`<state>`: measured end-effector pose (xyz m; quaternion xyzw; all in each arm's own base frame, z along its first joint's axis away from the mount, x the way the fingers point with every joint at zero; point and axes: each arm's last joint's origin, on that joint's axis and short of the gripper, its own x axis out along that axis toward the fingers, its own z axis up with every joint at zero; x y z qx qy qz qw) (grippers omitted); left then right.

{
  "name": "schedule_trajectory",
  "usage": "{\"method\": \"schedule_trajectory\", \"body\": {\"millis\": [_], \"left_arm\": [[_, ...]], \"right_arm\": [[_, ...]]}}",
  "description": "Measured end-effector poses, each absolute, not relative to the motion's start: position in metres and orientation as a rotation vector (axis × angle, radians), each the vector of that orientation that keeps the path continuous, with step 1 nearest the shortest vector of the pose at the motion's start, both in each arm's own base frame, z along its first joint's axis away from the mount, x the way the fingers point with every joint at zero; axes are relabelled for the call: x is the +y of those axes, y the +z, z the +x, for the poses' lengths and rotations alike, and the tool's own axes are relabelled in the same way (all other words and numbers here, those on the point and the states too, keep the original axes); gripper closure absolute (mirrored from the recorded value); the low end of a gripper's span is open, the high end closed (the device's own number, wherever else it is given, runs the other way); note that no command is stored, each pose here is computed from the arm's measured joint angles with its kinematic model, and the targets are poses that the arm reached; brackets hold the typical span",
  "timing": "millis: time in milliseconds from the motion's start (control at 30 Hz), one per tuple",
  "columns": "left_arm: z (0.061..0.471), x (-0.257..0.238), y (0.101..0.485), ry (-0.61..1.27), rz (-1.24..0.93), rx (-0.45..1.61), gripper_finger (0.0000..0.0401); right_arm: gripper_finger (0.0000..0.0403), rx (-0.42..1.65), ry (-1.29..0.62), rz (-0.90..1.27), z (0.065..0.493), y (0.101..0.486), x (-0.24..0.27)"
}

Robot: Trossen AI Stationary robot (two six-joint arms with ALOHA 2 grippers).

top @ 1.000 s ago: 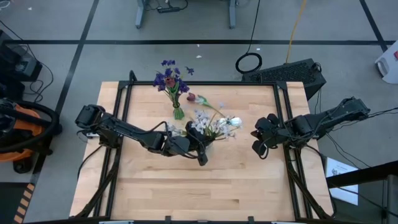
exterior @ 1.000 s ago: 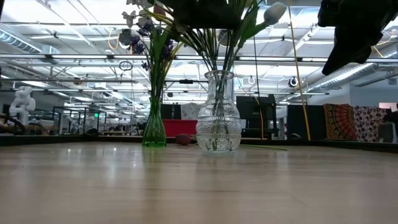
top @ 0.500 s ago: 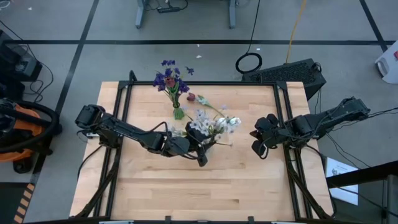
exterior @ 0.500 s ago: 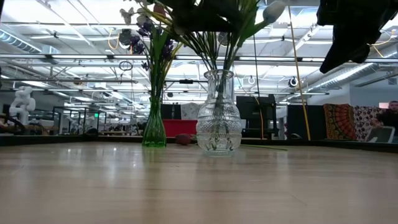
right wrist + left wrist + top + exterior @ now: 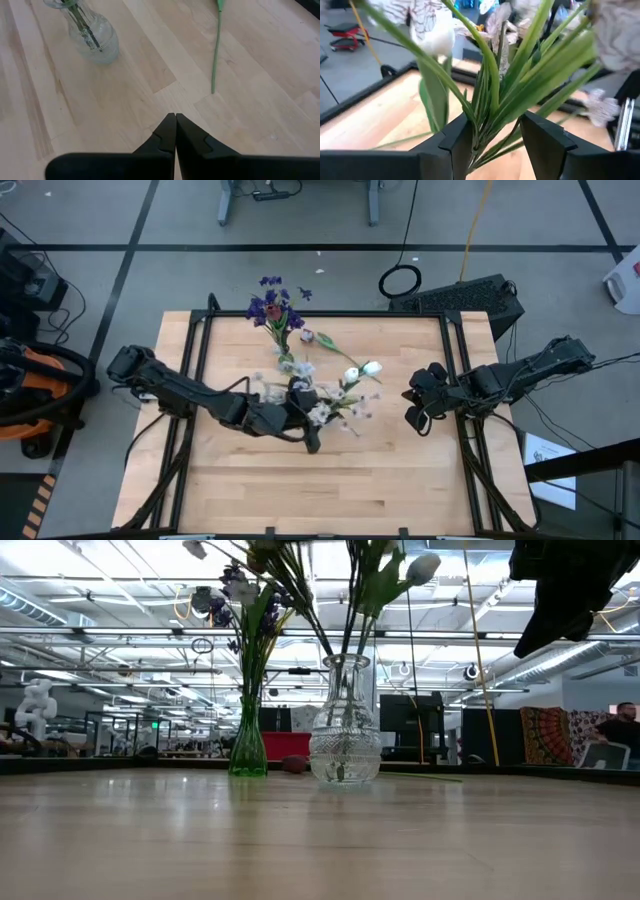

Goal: Sort flowers into vase by color
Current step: Put the white flowers into the transparent vase

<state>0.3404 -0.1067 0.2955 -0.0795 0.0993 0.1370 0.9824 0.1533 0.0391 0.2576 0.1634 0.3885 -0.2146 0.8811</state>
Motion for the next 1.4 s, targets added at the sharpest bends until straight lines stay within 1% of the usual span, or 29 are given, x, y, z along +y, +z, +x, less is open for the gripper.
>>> {"method": "schedule_trajectory", "body": {"millis": [100,200,367,500,633,767,1067,1267,1400], "left_arm": [[0.337,-0.11,0.299,0.311,-0.156,0.183,0.023],[0.335,-0.11,0.293,0.325,-0.148,0.235,0.0231],[0.335,-0.1,0.276,0.412,-0.291,0.327,0.0231],[0.337,-0.092,0.276,0.459,-0.407,0.3,0.0231],[0.342,-0.084,0.282,0.425,-0.452,0.255,0.0231],[0.344,-0.08,0.28,0.388,-0.466,0.288,0.0231],[0.342,-0.089,0.281,0.353,-0.555,0.283,0.0231],[0.341,-0.089,0.28,0.366,-0.539,0.291,0.0231],[0.34,-0.087,0.278,0.438,-0.508,0.287,0.0231]], "right_arm": [[0.0403,0.811,-0.442,0.326,0.153,0.258,0.039],[0.0403,0.799,-0.437,0.312,0.154,0.258,0.039],[0.0403,0.786,-0.447,0.308,0.155,0.259,0.039],[0.0403,0.786,-0.447,0.307,0.155,0.259,0.039],[0.0403,0.787,-0.446,0.304,0.155,0.259,0.039],[0.0403,0.787,-0.447,0.305,0.155,0.259,0.039],[0.0403,0.788,-0.446,0.307,0.155,0.259,0.039],[0.0403,0.789,-0.446,0.304,0.155,0.259,0.039],[0.0403,0.789,-0.446,0.304,0.155,0.259,0.039]]}}
